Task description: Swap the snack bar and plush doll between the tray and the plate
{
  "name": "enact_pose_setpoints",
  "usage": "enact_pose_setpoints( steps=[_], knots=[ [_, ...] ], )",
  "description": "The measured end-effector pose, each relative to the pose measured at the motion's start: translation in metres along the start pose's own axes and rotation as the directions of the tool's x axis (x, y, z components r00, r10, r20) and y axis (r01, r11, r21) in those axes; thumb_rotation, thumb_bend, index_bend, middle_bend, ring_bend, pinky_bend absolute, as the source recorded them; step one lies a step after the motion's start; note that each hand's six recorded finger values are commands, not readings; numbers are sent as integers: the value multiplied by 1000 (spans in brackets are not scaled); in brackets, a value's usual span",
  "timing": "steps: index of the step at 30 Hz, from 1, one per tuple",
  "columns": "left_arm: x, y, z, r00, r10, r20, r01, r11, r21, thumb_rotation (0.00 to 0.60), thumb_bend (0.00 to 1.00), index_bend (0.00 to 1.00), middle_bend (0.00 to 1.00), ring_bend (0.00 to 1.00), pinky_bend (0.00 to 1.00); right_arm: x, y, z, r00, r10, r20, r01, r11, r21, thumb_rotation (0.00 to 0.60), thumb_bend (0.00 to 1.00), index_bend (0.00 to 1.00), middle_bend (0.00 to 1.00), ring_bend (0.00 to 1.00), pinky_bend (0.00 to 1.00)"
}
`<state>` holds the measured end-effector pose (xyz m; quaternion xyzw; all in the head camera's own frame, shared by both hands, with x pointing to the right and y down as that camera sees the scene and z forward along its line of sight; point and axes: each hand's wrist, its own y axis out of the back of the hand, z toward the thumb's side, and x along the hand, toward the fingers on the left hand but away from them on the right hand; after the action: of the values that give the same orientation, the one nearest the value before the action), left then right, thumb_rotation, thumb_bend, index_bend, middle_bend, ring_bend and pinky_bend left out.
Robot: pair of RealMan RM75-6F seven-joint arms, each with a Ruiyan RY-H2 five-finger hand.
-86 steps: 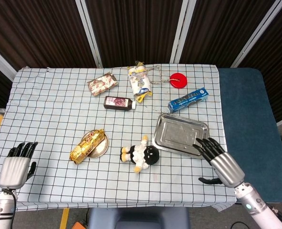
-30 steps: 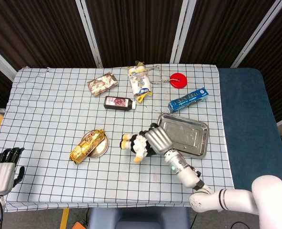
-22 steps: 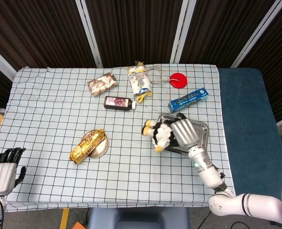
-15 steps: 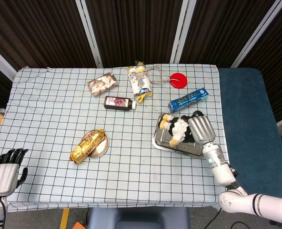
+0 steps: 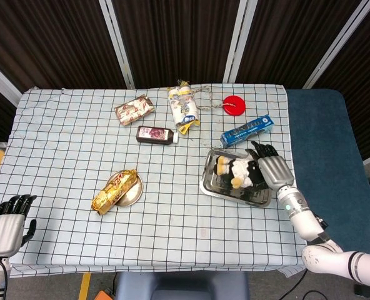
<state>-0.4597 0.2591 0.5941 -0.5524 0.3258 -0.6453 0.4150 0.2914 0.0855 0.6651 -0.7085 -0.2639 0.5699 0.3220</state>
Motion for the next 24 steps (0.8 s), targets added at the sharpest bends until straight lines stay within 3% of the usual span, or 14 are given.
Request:
enact_pose_setpoints(
  steps=[5, 9, 13, 17, 21, 23, 24],
  knots=[
    [0, -2, 2, 1000, -5, 5, 5, 1000, 5, 600, 479, 186, 193, 156, 247, 14, 2, -5, 1000, 27, 5, -27, 999, 29, 600, 76, 0, 0, 0, 0],
    [0, -2, 3, 1000, -5, 10, 5, 1000, 8, 600, 478, 186, 194, 155, 247, 29, 5, -2, 1000, 11, -24, -11, 999, 35, 600, 67, 0, 0, 0, 0],
    [0, 0, 2, 1000, 1, 13, -1, 1000, 7, 600, 477, 186, 194, 156, 247, 53, 11, -8, 997, -65, -31, 67, 997, 45, 600, 67, 0, 0, 0, 18],
    [0, 4, -1, 1000, 14, 7, -14, 1000, -1, 600, 479, 187, 194, 156, 245, 93, 18, -27, 984, -180, 13, 179, 982, 61, 600, 67, 0, 0, 0, 39],
    [-2, 11, -1, 999, 39, 4, -39, 999, 2, 600, 479, 199, 194, 155, 245, 143, 24, -58, 938, -328, 109, 320, 944, 86, 600, 66, 0, 0, 0, 23],
    [-3, 14, 0, 999, 51, 5, -51, 999, 0, 600, 480, 201, 195, 156, 244, 165, 24, -75, 906, -389, 168, 377, 921, 103, 600, 66, 0, 0, 0, 7],
    [-4, 16, 1, 998, 56, 8, -56, 998, -2, 600, 480, 202, 197, 156, 243, 179, 23, -87, 881, -425, 208, 409, 905, 113, 600, 66, 0, 0, 0, 4]
  ],
)
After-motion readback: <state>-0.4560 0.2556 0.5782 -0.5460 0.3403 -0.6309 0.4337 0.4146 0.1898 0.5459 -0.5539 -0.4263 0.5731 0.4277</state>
